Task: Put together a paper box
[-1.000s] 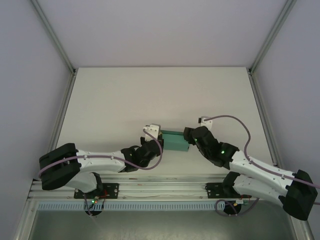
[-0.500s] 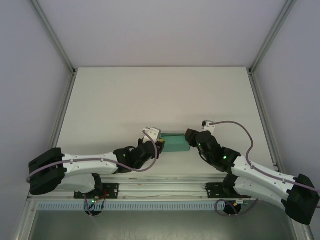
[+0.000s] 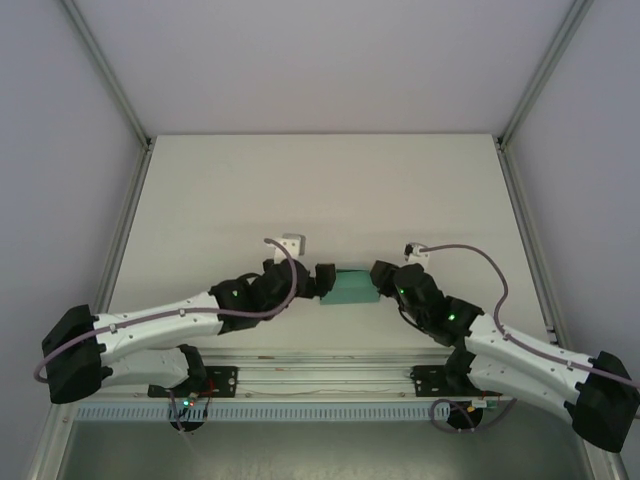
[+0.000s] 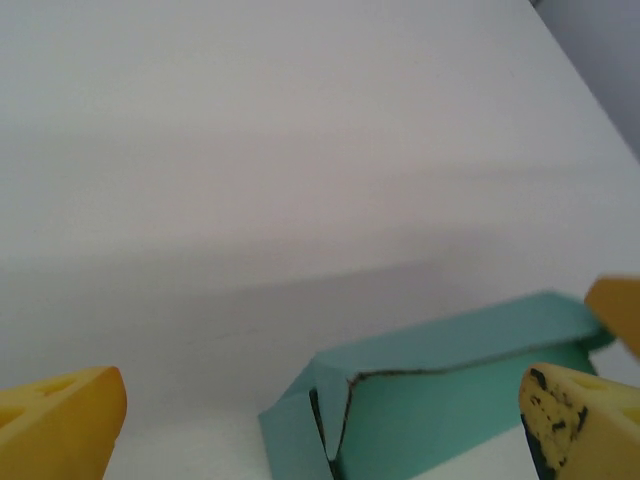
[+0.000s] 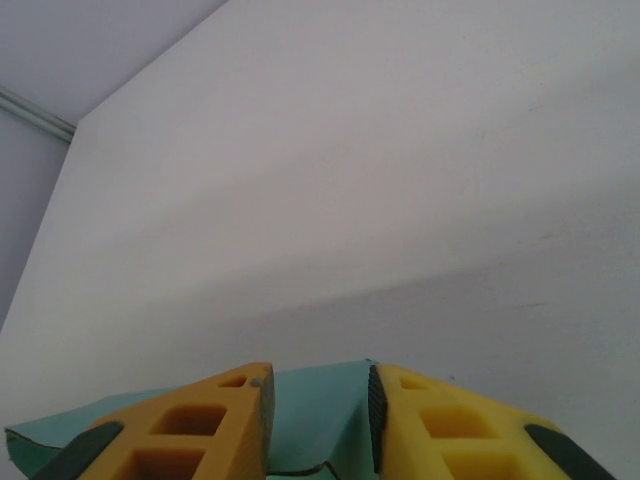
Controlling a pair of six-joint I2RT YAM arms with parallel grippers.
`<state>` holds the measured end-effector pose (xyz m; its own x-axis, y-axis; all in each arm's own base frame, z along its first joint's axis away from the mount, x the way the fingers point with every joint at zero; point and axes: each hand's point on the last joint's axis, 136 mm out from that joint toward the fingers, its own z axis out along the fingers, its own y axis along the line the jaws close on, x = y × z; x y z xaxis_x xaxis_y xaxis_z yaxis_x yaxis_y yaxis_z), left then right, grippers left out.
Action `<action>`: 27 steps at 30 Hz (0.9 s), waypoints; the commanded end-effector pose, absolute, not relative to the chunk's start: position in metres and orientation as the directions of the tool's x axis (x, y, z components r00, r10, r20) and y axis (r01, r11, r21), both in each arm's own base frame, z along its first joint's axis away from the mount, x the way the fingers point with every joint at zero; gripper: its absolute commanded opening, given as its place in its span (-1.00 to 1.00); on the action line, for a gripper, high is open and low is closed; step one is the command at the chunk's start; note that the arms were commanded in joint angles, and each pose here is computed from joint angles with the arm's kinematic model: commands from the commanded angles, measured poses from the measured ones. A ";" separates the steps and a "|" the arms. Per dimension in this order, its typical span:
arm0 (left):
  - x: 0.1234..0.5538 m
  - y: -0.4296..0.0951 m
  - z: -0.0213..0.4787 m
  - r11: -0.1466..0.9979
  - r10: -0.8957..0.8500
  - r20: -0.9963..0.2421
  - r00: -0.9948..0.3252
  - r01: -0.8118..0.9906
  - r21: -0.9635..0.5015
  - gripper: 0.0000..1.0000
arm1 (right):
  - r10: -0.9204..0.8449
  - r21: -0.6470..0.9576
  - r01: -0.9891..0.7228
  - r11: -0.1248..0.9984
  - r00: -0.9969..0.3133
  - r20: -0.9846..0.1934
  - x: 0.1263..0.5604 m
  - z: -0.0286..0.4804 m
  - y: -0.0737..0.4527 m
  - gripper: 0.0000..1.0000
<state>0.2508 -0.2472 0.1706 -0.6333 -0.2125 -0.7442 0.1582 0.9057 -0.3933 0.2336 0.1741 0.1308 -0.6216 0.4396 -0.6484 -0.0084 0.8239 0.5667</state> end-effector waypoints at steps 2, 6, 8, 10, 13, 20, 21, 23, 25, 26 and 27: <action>0.246 -0.251 0.165 0.851 -0.300 -0.614 -0.730 0.087 -0.518 1.00 | 0.323 0.408 0.064 0.911 -0.727 -0.607 0.207 0.074 0.146 -0.39; 0.244 -0.260 0.160 0.824 -0.299 -0.527 -0.796 0.063 -0.563 0.79 | 0.321 0.410 0.055 0.910 -0.720 -0.615 0.209 0.079 0.147 -0.39; 0.239 -0.272 0.162 0.801 -0.279 -0.490 -0.826 0.082 -0.593 0.67 | 0.319 0.410 0.053 0.911 -0.720 -0.616 0.210 0.081 0.148 -0.38; 0.234 -0.281 0.164 0.777 -0.257 -0.465 -0.847 0.105 -0.620 0.54 | 0.317 0.411 0.048 0.910 -0.720 -0.617 0.210 0.082 0.149 -0.34; 0.232 -0.288 0.162 0.767 -0.235 -0.452 -0.860 0.121 -0.629 0.46 | 0.321 0.418 0.039 0.907 -0.708 -0.629 0.214 0.091 0.152 -0.30; 0.232 -0.300 0.155 0.773 -0.187 -0.427 -0.885 0.136 -0.620 0.21 | 0.305 0.428 -0.007 0.904 -0.690 -0.656 0.224 0.119 0.163 -0.23; 0.232 -0.301 0.155 0.772 -0.182 -0.429 -0.885 0.141 -0.620 0.18 | 0.298 0.424 -0.013 0.905 -0.693 -0.657 0.224 0.121 0.165 -0.22; 0.235 -0.301 0.155 0.782 -0.176 -0.443 -0.879 0.148 -0.606 0.13 | 0.292 0.426 -0.017 0.905 -0.702 -0.649 0.224 0.122 0.169 -0.23; 0.237 -0.299 0.152 0.797 -0.165 -0.453 -0.876 0.152 -0.584 0.07 | 0.288 0.428 -0.022 0.903 -0.709 -0.644 0.225 0.122 0.172 -0.23; 0.238 -0.299 0.151 0.805 -0.158 -0.457 -0.875 0.154 -0.572 0.06 | 0.289 0.432 -0.024 0.901 -0.712 -0.641 0.225 0.122 0.174 -0.24; 0.237 -0.298 0.147 0.815 -0.148 -0.454 -0.879 0.152 -0.560 0.05 | 0.288 0.436 -0.027 0.900 -0.714 -0.638 0.226 0.122 0.176 -0.26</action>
<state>0.2371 -0.2922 0.1445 -0.8723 -0.1853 -0.4525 0.1251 0.8101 -0.5728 0.2345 0.1751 0.1362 -0.6606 0.3540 -0.6620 -0.0152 0.8753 0.4833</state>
